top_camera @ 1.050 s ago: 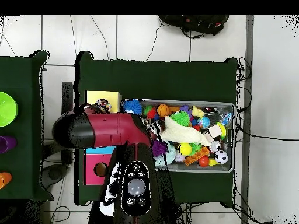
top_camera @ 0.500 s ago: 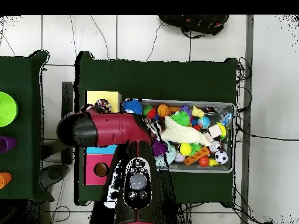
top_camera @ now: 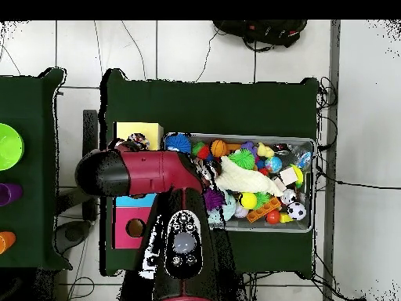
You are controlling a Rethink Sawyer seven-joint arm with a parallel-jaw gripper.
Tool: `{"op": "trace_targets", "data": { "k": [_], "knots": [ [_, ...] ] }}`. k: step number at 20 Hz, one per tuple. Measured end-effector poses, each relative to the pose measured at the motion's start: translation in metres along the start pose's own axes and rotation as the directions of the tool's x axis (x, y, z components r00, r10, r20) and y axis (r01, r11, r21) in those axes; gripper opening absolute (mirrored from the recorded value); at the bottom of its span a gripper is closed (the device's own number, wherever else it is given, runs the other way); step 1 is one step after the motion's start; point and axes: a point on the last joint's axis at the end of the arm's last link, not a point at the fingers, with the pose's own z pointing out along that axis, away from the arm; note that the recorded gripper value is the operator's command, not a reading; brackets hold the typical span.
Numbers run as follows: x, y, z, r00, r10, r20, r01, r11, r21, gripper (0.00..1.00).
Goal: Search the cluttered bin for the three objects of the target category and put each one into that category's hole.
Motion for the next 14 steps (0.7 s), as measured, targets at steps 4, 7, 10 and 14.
{"op": "trace_targets", "data": {
  "k": [4, 7, 10, 14],
  "knots": [
    [-0.001, 0.002, 0.001, 1.0000, -0.002, 0.002, 0.002, 1.0000, -0.001, 0.00],
    [-0.001, 0.003, 0.004, 1.0000, -0.003, 0.000, 0.003, 1.0000, -0.001, 0.00],
    [-0.002, 0.007, 0.011, 0.9999, -0.010, 0.007, 0.010, 1.0000, -0.001, 0.00],
    [-0.005, 0.017, 0.025, 0.9989, -0.026, 0.038, 0.026, 0.9996, -0.004, 0.00]
  ]
}}
